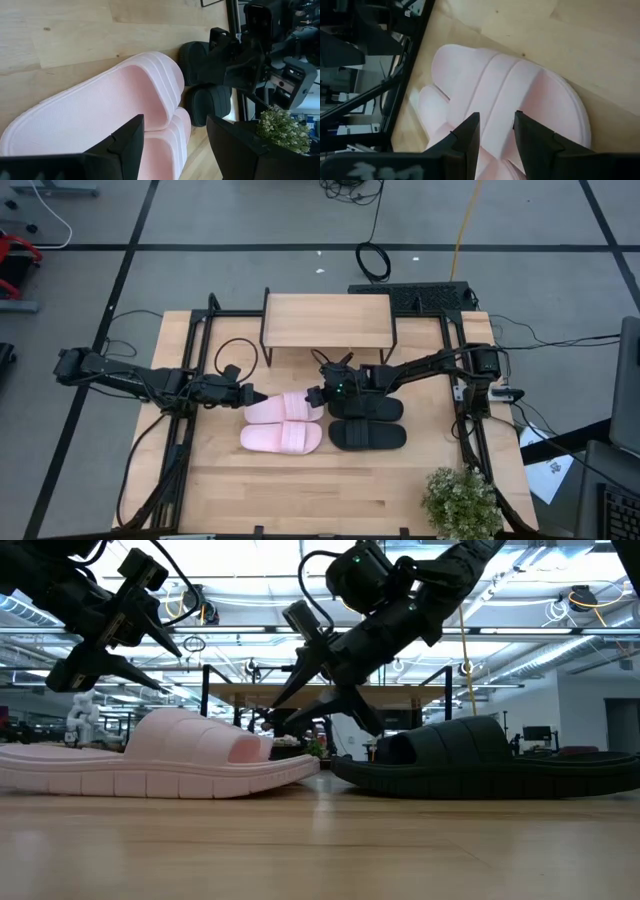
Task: Pick and place slides into the shelf
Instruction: Put the top pink slides on the shelf
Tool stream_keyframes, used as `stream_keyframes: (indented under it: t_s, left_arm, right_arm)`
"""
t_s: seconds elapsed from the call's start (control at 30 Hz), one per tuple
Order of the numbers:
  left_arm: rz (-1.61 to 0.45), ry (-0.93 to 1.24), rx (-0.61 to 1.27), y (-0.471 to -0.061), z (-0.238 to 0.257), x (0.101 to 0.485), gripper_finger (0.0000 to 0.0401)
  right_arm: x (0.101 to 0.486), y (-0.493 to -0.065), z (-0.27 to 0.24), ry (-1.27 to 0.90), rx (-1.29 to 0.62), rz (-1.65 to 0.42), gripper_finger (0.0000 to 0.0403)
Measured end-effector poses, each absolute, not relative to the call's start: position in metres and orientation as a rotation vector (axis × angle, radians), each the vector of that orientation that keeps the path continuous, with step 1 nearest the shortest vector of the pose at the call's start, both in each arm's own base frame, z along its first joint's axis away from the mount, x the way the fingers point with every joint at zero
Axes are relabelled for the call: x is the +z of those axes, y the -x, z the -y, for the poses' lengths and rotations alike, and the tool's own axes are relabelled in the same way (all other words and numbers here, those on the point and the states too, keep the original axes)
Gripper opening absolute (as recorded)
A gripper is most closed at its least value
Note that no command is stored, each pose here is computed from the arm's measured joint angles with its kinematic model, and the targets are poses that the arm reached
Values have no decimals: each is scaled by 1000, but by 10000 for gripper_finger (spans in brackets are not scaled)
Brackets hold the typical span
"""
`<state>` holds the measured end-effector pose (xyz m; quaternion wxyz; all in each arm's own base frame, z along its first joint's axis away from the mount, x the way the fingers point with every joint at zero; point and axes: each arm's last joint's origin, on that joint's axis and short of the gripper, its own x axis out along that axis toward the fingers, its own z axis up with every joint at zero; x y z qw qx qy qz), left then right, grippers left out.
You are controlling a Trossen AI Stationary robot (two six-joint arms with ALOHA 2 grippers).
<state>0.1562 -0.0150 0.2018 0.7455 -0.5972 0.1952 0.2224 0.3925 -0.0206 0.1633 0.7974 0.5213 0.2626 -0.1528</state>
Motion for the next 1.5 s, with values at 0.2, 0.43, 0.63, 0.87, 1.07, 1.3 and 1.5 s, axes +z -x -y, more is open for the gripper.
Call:
stream_keyframes:
  t_s: [0.2,0.43,0.63,0.87,1.07,1.3,1.5]
  left_arm:
    - [-418,1304,495,-156,15,202,209]
    - [-407,1301,504,-156,14,202,209]
    - [-385,1301,481,-158,14,204,209]
    - [-385,1296,485,-158,14,204,209]
    - [-382,1296,487,-158,14,204,209]
    - [-380,1295,488,-158,14,204,209]
    - [-379,1295,489,-158,14,204,209]
  right_arm:
    - [177,-401,21,-1096,-296,-531,109]
    - [171,-419,25,-1051,-300,-627,109]
    - [167,-421,24,-1061,-286,-665,109]
    - [162,-415,24,-1053,-333,-733,109]
    - [162,-415,25,-1050,-338,-736,109]
    - [161,-414,32,-1046,-353,-734,109]
    - [161,-414,37,-1046,-363,-728,109]
